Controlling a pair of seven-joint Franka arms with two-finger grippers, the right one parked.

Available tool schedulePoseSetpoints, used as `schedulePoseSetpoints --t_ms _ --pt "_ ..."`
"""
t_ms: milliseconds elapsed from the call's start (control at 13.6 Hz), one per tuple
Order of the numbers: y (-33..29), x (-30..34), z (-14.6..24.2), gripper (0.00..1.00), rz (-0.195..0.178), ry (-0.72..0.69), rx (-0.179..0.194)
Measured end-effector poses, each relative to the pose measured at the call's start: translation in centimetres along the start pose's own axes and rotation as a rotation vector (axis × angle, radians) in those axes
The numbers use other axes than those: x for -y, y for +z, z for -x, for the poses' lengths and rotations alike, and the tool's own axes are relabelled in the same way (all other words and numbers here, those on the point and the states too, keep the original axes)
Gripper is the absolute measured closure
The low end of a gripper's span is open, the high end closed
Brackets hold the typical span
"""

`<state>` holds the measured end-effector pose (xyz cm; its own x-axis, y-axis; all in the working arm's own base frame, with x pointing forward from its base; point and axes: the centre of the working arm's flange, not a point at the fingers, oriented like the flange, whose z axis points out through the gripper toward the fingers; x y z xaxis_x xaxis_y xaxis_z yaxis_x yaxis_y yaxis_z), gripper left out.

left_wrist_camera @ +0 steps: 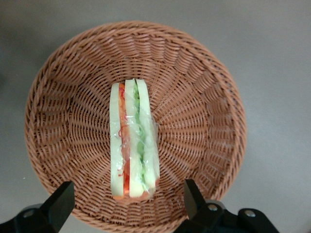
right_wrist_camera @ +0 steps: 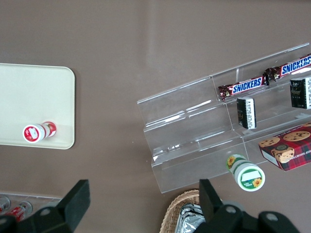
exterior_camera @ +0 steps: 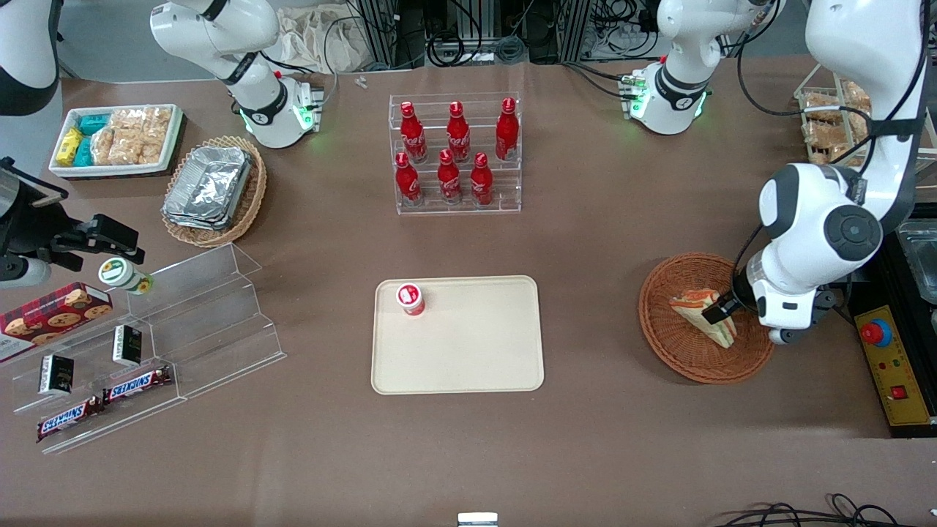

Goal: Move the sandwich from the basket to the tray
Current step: 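Close the left gripper on the sandwich and lift it from the basket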

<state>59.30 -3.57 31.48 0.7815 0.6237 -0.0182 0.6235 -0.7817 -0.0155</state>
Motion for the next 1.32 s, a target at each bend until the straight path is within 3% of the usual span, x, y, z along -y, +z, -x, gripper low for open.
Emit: schedulePoseSetpoints --t_ms 807,1028,1101,1174,1321 --pt "6.0 2.0 0.0 0.00 0.014 -0.055 0.006" --pt "7.4 2.2 0.1 0.00 0.011 -0.130 0.019" --pt "7.9 2.1 0.1 0.07 0.010 -0.167 0.023" --pt "8.4 2.1 0.1 0.07 0.008 -0.196 0.028" --pt "8.9 2.1 0.1 0.26 0.008 -0.218 0.032"
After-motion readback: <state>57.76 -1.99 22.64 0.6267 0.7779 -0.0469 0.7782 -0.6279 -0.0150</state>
